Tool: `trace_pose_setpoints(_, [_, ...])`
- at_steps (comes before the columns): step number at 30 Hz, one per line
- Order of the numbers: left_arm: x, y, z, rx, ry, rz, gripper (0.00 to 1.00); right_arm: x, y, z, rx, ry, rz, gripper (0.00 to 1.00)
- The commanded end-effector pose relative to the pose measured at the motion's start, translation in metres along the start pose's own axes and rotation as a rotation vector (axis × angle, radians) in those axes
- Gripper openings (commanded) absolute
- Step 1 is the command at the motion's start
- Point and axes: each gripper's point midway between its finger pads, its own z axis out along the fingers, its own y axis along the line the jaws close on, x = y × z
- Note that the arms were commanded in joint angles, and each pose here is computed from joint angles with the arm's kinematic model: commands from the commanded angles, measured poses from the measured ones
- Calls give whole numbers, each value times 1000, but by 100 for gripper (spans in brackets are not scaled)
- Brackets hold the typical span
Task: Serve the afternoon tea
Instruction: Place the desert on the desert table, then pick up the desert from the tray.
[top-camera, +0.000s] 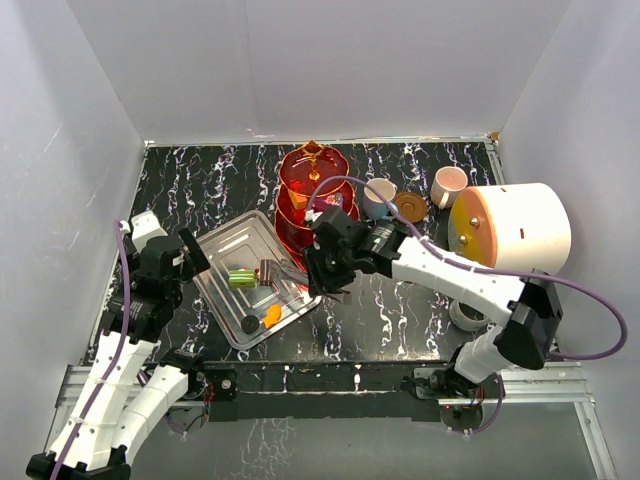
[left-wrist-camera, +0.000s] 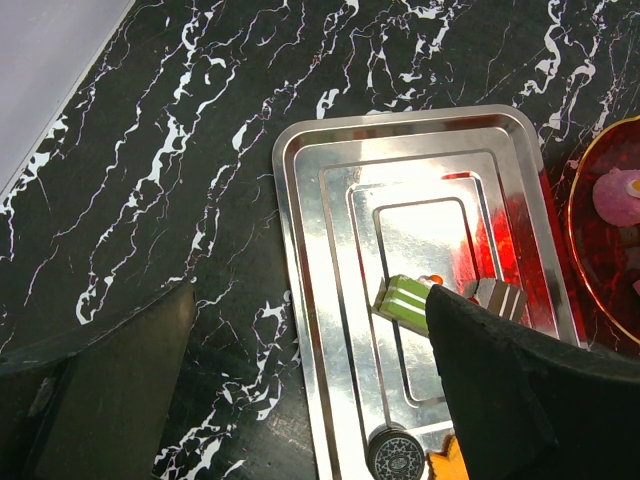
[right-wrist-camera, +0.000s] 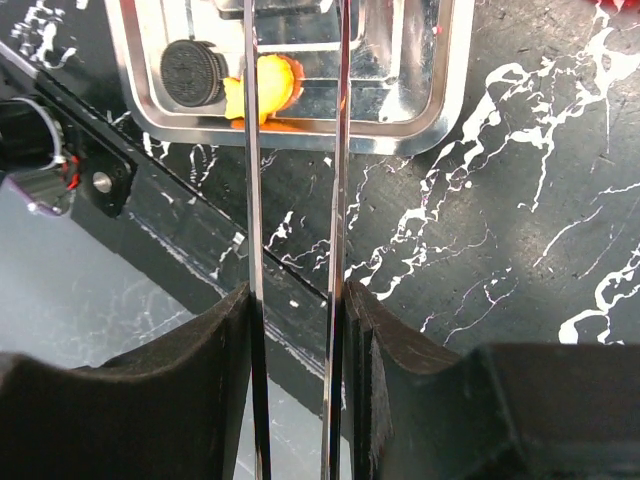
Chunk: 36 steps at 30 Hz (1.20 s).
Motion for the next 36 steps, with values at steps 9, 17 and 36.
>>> trace_pose_setpoints(9, [-13, 0, -4, 1, -38, -12, 99, -20, 12, 45, 10, -77, 50, 36])
trace_pose_setpoints(17, [-13, 1, -4, -7, -39, -14, 99, -42, 30, 33, -55, -149, 23, 34])
trace_pose_setpoints(36, [-13, 2, -5, -8, -41, -16, 99, -15, -1, 63, 92, -5, 9, 34])
